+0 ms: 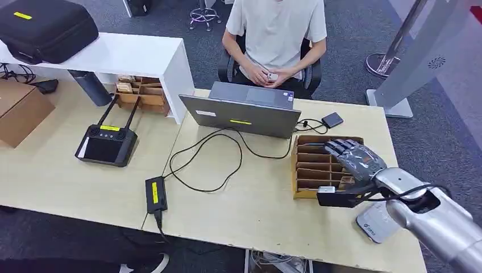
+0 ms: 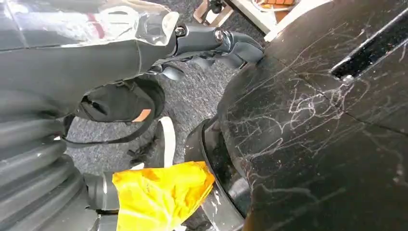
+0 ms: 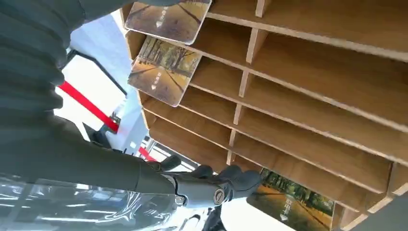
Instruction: Pass the card to the sensor for recognition and then transmit it.
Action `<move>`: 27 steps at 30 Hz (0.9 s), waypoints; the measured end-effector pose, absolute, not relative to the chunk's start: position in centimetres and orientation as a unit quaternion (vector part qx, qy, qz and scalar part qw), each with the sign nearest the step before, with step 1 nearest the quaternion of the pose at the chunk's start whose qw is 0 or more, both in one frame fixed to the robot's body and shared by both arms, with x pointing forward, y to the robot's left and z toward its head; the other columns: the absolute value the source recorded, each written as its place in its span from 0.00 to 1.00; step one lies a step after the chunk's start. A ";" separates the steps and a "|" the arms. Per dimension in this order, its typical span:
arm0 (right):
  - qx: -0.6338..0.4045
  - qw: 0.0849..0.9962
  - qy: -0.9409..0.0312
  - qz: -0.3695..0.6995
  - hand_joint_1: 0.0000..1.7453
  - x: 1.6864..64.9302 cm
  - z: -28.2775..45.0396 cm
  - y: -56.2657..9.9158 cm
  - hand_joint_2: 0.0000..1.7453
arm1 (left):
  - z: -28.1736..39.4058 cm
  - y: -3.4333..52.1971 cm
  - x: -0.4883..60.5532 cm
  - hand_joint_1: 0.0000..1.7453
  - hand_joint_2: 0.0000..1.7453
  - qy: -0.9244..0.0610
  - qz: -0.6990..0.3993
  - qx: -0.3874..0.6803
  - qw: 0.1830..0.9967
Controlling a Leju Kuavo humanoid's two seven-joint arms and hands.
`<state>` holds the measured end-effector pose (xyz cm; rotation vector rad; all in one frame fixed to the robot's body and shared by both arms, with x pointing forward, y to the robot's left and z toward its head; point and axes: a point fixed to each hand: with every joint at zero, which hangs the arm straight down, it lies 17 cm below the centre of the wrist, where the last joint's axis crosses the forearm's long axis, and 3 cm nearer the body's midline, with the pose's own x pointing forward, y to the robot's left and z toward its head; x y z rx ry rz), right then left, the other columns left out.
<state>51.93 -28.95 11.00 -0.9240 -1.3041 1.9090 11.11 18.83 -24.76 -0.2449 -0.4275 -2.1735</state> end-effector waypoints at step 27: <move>-0.370 0.316 -0.486 0.726 0.00 52.3 11.9 -30.3 1.00 | -24.9 18.7 11.7 0.00 1.00 -0.163 -0.884 -0.083 0.431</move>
